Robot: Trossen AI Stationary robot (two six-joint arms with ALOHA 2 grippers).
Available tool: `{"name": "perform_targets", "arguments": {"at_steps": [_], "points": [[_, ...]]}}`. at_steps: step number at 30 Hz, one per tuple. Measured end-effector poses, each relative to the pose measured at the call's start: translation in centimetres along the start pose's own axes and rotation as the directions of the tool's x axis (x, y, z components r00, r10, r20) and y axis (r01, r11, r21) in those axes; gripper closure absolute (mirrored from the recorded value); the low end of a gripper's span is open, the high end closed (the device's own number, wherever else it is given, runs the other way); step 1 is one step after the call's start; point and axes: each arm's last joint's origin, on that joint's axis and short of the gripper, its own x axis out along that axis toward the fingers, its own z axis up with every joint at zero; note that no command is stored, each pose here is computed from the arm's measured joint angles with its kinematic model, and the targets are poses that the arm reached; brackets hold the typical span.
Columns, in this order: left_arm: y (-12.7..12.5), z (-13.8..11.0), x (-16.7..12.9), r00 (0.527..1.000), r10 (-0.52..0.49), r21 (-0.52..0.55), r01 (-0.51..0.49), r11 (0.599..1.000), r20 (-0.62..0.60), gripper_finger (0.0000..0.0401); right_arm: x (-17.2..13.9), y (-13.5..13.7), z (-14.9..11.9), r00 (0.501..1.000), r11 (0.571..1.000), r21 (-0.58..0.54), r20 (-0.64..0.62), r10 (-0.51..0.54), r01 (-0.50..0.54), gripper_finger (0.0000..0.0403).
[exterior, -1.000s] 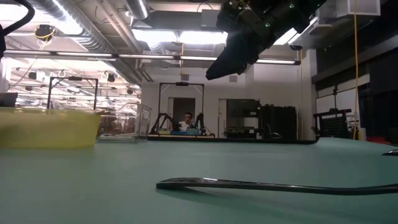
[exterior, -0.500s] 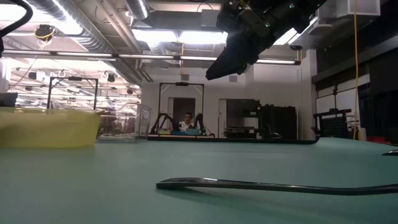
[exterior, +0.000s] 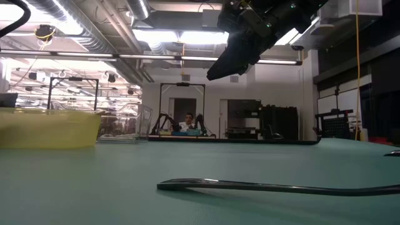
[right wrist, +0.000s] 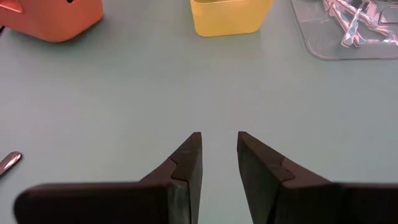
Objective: Sort silverware by color (type)
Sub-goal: Put the white spoon into the transparent bin
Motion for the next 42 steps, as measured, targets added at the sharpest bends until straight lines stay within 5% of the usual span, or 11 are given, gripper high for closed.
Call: {"name": "perform_targets", "arguments": {"at_steps": [20, 24, 28, 33, 42], "points": [[-1.2, 0.2, -3.4, 0.978, -0.205, -0.023, 0.206, 0.978, 0.030, 0.0317, 0.0, 0.0, 0.0, 1.000, 1.000, 0.000, -0.001, 0.011, -0.011, 0.0310], [-2.5, 1.3, -4.0, 0.931, -0.347, -0.006, 0.350, 0.937, 0.109, 0.0317, 0.0, 0.0, -0.2, 1.000, 1.000, 0.002, -0.017, 0.012, -0.012, 0.0310], [-3.6, 3.1, -4.9, 0.846, -0.458, 0.143, 0.435, 0.889, 0.271, 0.0317, 0.0, 0.1, -0.7, 0.997, 1.000, 0.015, -0.067, 0.026, -0.025, 0.0310], [-3.9, 5.9, -6.0, 0.733, -0.502, 0.352, 0.368, 0.861, 0.460, 0.0317, -0.2, 0.4, -1.5, 0.977, 0.989, 0.056, -0.153, 0.147, -0.140, 0.0310], [-2.2, 10.5, -7.2, 0.675, -0.412, 0.499, 0.074, 0.864, 0.612, 0.0317, -0.6, 0.8, -3.1, 0.922, 0.952, 0.264, -0.307, 0.236, -0.156, 0.0310]]}}
